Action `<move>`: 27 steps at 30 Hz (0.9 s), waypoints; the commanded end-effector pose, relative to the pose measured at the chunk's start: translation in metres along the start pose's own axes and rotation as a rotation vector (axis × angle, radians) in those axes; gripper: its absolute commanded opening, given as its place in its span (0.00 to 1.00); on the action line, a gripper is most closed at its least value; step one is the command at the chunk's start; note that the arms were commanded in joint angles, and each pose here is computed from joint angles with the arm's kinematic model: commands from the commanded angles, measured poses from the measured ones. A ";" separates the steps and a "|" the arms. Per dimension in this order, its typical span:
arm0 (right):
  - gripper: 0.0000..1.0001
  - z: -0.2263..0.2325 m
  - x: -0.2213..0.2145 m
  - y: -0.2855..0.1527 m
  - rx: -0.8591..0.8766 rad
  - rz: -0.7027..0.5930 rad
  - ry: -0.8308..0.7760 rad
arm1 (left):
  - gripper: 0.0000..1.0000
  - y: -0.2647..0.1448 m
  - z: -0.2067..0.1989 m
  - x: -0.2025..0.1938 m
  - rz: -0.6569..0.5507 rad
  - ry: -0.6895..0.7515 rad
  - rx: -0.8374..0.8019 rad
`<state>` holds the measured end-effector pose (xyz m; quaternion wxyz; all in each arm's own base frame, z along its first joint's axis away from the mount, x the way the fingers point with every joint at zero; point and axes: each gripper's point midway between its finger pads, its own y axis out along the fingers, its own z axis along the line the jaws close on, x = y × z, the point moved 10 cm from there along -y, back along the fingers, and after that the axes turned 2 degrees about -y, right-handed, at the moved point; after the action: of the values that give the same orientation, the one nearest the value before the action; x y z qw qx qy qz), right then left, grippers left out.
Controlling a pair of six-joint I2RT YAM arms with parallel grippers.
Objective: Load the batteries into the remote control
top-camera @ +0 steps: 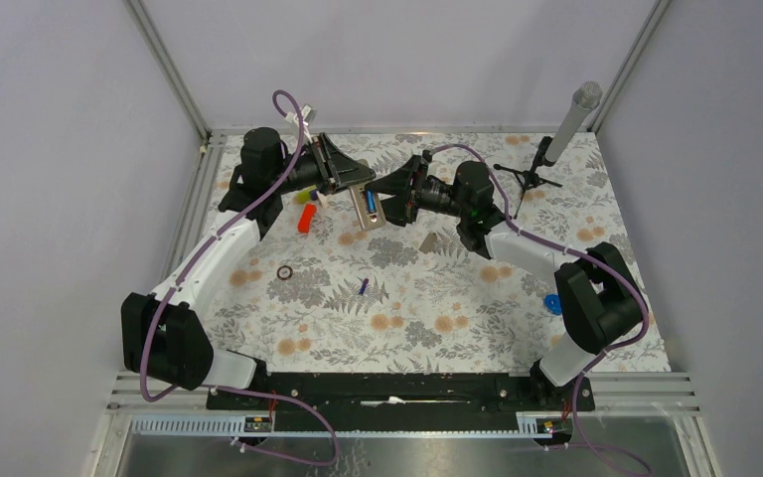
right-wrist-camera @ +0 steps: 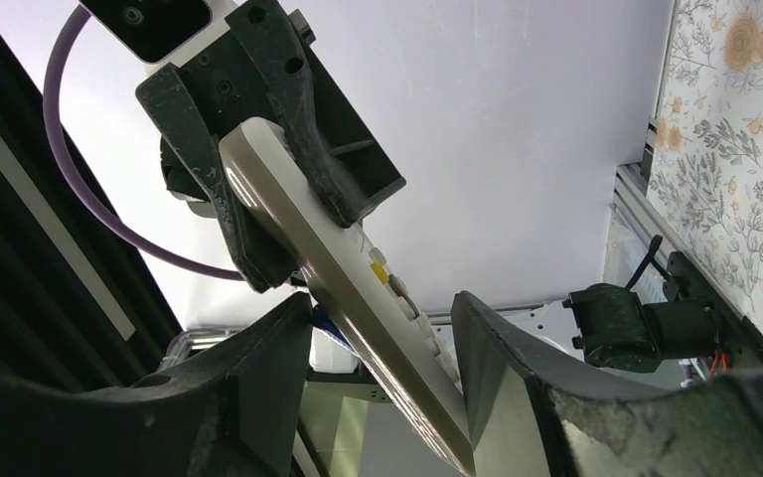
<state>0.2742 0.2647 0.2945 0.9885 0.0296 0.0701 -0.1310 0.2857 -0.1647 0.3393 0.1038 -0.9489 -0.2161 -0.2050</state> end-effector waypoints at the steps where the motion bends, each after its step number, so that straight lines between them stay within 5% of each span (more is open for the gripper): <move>1: 0.59 -0.002 0.000 0.000 -0.022 0.047 -0.033 | 0.00 -0.004 -0.026 0.011 -0.041 0.087 -0.078; 27: 0.55 -0.021 0.003 0.002 -0.127 0.118 -0.141 | 0.00 -0.003 -0.031 0.014 0.000 -0.028 -0.042</move>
<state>0.2772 0.2681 0.2858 0.9954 -0.0151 0.0104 -0.0944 0.2835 -0.1638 0.3283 0.1359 -0.9567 -0.2046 -0.1563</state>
